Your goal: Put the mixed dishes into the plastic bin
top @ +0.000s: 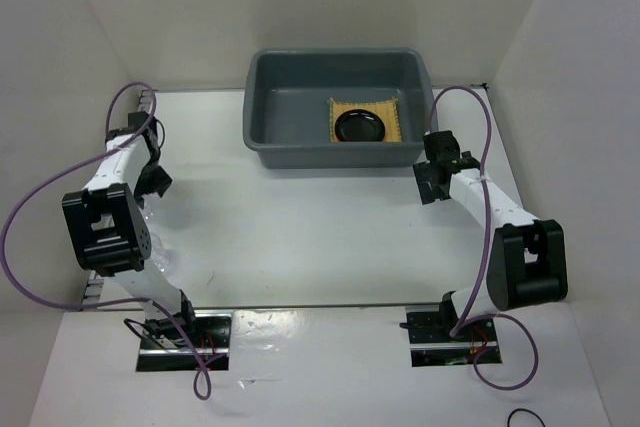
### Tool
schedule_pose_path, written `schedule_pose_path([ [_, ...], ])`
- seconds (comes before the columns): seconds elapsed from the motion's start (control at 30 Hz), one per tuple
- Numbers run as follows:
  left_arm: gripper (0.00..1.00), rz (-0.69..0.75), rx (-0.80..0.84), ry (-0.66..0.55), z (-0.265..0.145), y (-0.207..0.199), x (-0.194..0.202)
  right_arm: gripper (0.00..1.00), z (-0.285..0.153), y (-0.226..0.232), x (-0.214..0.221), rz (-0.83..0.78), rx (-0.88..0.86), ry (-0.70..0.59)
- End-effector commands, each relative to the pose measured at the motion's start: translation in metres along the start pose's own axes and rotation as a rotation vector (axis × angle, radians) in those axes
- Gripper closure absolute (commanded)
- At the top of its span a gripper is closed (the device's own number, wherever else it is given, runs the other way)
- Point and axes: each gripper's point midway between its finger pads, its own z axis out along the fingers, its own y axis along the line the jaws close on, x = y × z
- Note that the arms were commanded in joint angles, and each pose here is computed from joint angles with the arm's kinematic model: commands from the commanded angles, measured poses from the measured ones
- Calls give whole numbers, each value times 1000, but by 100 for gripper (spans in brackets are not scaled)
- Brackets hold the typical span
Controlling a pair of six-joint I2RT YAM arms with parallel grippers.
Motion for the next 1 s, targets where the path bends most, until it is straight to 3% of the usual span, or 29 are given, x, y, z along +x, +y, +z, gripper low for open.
schedule_pose_path([
  [0.0,30,-29,66,-143,-46,1,-33,2,2,4,-6,10,-3,-15],
  [0.17,16,-26,72,-183,-59,1,-55,2,4,7,-2,-7,-13,1],
  [0.3,15,26,29,-129,-31,-4,-55,2,6,8,-1,-12,-14,10],
  [0.47,31,63,9,-97,-6,-14,-50,2,6,8,-1,-12,-14,10],
  [0.57,32,70,21,-76,4,-20,-46,2,6,8,-1,-12,-14,10],
  [0.6,40,79,30,-74,6,-22,-44,2,8,9,1,-15,-15,19],
  [0.97,74,108,31,-26,26,-26,-32,2,8,9,1,-16,-15,19],
])
